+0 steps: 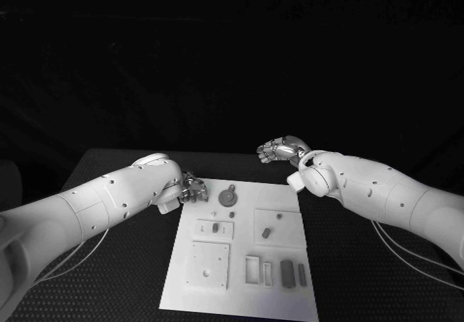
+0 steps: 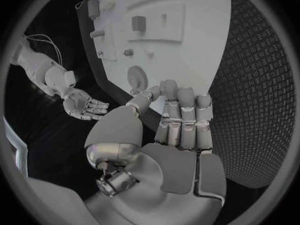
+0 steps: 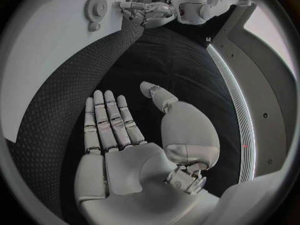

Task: Assemble the parts on the task board

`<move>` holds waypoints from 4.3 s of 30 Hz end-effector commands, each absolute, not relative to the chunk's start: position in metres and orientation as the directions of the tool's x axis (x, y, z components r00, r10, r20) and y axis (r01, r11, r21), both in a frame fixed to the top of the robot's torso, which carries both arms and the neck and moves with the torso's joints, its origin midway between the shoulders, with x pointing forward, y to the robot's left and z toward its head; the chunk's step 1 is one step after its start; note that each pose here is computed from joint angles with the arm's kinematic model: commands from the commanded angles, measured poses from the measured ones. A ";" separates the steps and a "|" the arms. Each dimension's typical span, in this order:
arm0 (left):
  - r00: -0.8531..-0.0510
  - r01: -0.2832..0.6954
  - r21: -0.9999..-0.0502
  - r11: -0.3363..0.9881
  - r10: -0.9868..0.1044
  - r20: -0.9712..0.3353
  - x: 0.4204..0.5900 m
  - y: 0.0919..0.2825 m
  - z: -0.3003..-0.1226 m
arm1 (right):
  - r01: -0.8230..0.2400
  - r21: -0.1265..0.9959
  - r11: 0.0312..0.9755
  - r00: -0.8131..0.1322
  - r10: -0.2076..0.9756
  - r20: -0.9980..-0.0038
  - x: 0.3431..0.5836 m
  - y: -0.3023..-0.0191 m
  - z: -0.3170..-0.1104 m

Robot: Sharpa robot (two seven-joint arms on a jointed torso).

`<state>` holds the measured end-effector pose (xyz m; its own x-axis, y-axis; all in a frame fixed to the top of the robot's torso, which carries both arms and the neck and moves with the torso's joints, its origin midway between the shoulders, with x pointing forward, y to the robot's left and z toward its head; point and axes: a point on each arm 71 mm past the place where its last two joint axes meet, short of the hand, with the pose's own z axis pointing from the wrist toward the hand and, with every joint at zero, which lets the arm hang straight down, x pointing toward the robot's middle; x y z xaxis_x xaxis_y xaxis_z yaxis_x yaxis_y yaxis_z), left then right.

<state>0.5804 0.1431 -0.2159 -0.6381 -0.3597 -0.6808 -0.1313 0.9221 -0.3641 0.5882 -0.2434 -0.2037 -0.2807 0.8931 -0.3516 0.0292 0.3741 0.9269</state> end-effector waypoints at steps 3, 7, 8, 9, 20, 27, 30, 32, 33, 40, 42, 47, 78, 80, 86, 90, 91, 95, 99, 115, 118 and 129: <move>-0.641 -0.144 -0.419 0.896 -0.407 -0.650 0.572 0.140 -0.206 | 0.019 0.925 0.379 -0.278 0.891 -0.359 0.588 -0.246 -0.203; -0.635 -0.135 -0.430 0.893 -0.411 -0.654 0.564 0.143 -0.200 | 0.019 0.924 0.382 -0.276 0.890 -0.362 0.588 -0.247 -0.203; -0.634 -0.132 -0.432 0.892 -0.412 -0.655 0.561 0.143 -0.199 | 0.018 0.923 0.383 -0.277 0.889 -0.364 0.589 -0.247 -0.203; -0.634 -0.128 -0.434 0.892 -0.410 -0.656 0.559 0.144 -0.198 | 0.018 0.923 0.384 -0.276 0.889 -0.365 0.589 -0.247 -0.203; -0.636 -0.092 -0.399 0.913 -0.361 -0.681 0.531 0.155 -0.203 | 0.016 0.920 0.392 -0.273 0.887 -0.373 0.589 -0.249 -0.203; -0.638 -0.052 -0.344 0.938 -0.296 -0.711 0.517 0.161 -0.213 | 0.014 0.916 0.402 -0.267 0.884 -0.384 0.589 -0.252 -0.203; -0.640 -0.028 -0.322 0.946 -0.264 -0.722 0.511 0.160 -0.217 | 0.013 0.916 0.401 -0.267 0.884 -0.384 0.589 -0.252 -0.203; -0.644 -0.023 -0.319 0.947 -0.258 -0.720 0.508 0.159 -0.218 | 0.012 0.916 0.401 -0.268 0.884 -0.383 0.588 -0.252 -0.203; -0.645 -0.018 -0.315 0.949 -0.252 -0.722 0.508 0.158 -0.219 | 0.012 0.916 0.401 -0.268 0.884 -0.383 0.588 -0.252 -0.203; -0.670 -0.002 -0.292 0.956 -0.218 -0.709 0.502 0.155 -0.222 | 0.010 0.917 0.400 -0.272 0.883 -0.382 0.588 -0.250 -0.203; -0.670 -0.002 -0.291 0.957 -0.217 -0.710 0.502 0.155 -0.223 | 0.011 0.917 0.400 -0.272 0.883 -0.382 0.588 -0.250 -0.203; -0.661 0.011 -0.280 0.960 -0.203 -0.722 0.502 0.154 -0.225 | 0.011 0.916 0.400 -0.271 0.883 -0.382 0.588 -0.251 -0.203; -0.666 0.034 -0.258 0.965 -0.171 -0.726 0.502 0.146 -0.236 | 0.009 0.918 0.397 -0.278 0.882 -0.379 0.588 -0.248 -0.203; -0.669 0.035 -0.254 0.967 -0.166 -0.724 0.502 0.146 -0.236 | 0.009 0.918 0.397 -0.278 0.883 -0.379 0.588 -0.249 -0.203; -0.684 0.043 -0.239 0.970 -0.146 -0.714 0.499 0.147 -0.238 | 0.009 0.918 0.397 -0.278 0.882 -0.379 0.588 -0.249 -0.203; -0.684 0.042 -0.239 0.970 -0.146 -0.714 0.499 0.147 -0.238 | 0.009 0.918 0.397 -0.278 0.883 -0.379 0.588 -0.249 -0.203; -0.684 0.041 -0.238 0.970 -0.146 -0.715 0.499 0.147 -0.238 | 0.010 0.918 0.398 -0.277 0.883 -0.380 0.588 -0.249 -0.203; -0.685 0.042 -0.237 0.971 -0.145 -0.714 0.499 0.148 -0.239 | 0.009 0.918 0.397 -0.279 0.882 -0.379 0.587 -0.249 -0.203; -0.684 0.045 -0.235 0.971 -0.141 -0.715 0.499 0.146 -0.239 | 0.009 0.918 0.397 -0.278 0.883 -0.379 0.587 -0.248 -0.203; -0.678 0.087 -0.198 0.976 -0.087 -0.730 0.499 0.136 -0.241 | 0.009 0.918 0.396 -0.280 0.882 -0.378 0.587 -0.247 -0.203; -0.680 0.100 -0.185 0.978 -0.069 -0.730 0.499 0.133 -0.244 | 0.009 0.918 0.396 -0.281 0.882 -0.378 0.587 -0.247 -0.203; -0.683 0.107 -0.183 0.977 -0.061 -0.728 0.497 0.130 -0.247 | 0.008 0.918 0.396 -0.282 0.882 -0.378 0.587 -0.247 -0.202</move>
